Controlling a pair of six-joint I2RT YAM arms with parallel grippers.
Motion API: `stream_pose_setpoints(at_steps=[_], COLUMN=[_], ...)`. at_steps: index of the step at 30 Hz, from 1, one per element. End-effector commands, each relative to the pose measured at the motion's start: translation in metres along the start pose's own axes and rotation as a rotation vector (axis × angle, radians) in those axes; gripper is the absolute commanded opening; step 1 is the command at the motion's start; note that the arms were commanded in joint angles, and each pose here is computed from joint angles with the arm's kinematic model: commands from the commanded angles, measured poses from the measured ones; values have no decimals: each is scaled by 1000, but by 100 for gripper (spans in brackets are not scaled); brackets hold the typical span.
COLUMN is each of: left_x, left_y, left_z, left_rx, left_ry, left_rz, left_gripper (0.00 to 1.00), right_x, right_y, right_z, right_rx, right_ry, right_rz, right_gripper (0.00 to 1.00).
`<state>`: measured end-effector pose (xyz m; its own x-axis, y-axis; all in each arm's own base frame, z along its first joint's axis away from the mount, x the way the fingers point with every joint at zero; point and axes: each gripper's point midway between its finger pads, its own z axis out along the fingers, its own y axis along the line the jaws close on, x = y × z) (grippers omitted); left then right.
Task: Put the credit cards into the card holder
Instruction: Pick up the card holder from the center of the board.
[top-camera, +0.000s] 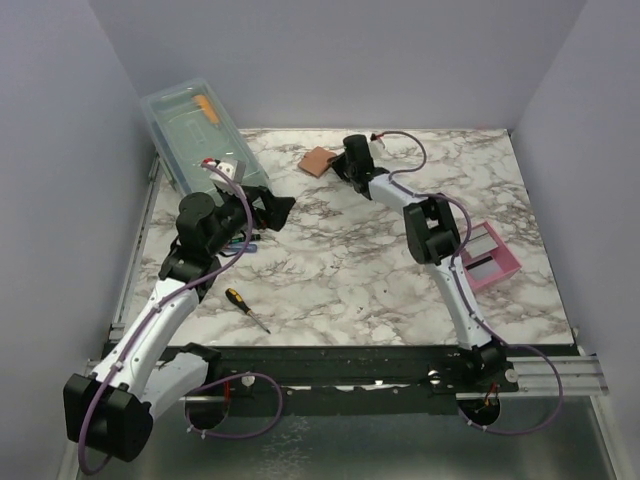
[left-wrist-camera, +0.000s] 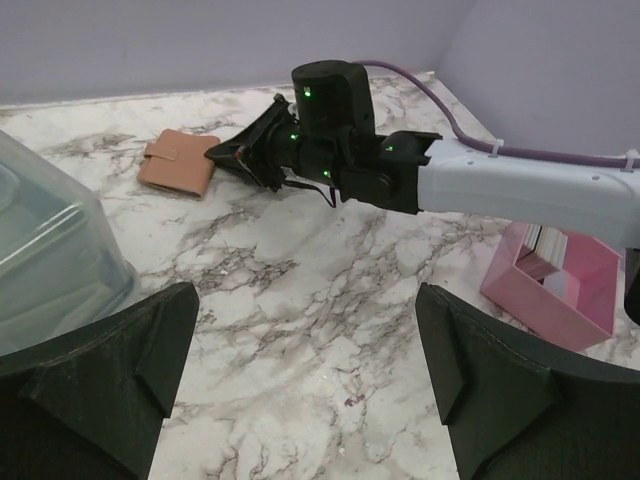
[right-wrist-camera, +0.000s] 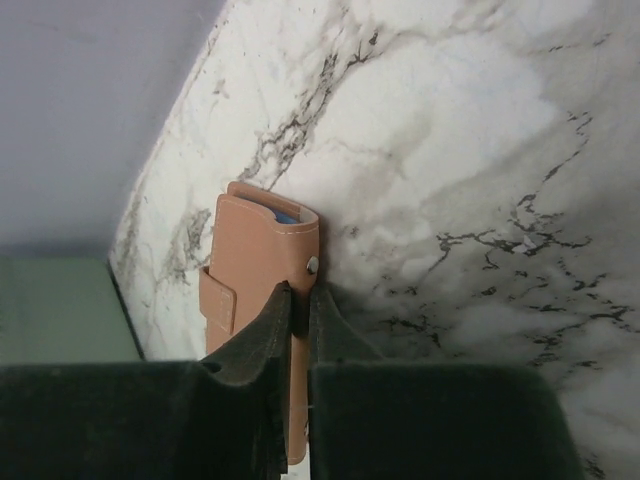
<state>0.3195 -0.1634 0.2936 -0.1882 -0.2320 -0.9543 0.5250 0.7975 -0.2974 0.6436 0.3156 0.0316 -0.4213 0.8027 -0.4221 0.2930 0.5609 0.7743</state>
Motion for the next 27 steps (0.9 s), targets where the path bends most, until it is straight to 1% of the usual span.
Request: stream_pose_setpoints(at_steps=[1, 2, 5, 9, 11, 12, 14, 16, 18, 19, 21, 23, 27], left_x=[17, 21, 29, 27, 30, 36, 49, 66, 84, 92, 103, 109, 115], left_y=[-18, -24, -43, -67, -71, -74, -83, -97, -111, -115, -127, -137, -139], left_z=[11, 14, 20, 31, 39, 42, 44, 39, 31, 28, 22, 19, 17], left_rx=[51, 68, 121, 162, 160, 173, 231, 332, 435, 470, 540, 607, 618], left_ry=[92, 115, 153, 188, 228, 259, 323, 387, 443, 471, 532, 585, 622], left_rz=[20, 14, -36, -167, -238, -262, -297, -337, -380, -405, -439, -452, -479], left_gripper=[98, 98, 99, 99, 99, 99, 96, 91, 84, 82, 82, 86, 94], right_x=[11, 7, 3, 11, 19, 26, 35, 43, 46, 46, 47, 45, 37], right_y=[-6, 3, 9, -8, -20, -33, -42, -42, -40, -40, -40, -36, -29], right_z=[-29, -47, -109, -191, -230, -249, -284, -318, -344, -355, -375, -389, -410], right_rx=[-51, -86, -162, -206, -236, -252, -311, -408, -497, -521, -562, -599, -614], right_ry=[87, 96, 148, 275, 341, 382, 437, 476, 478, 477, 479, 468, 432], right_rz=[-252, -292, -386, -505, -537, -555, -584, -615, -633, -640, -638, -628, -566], right_gripper=[1, 0, 0, 0, 0, 0, 0, 0, 0, 0, 0, 0, 0])
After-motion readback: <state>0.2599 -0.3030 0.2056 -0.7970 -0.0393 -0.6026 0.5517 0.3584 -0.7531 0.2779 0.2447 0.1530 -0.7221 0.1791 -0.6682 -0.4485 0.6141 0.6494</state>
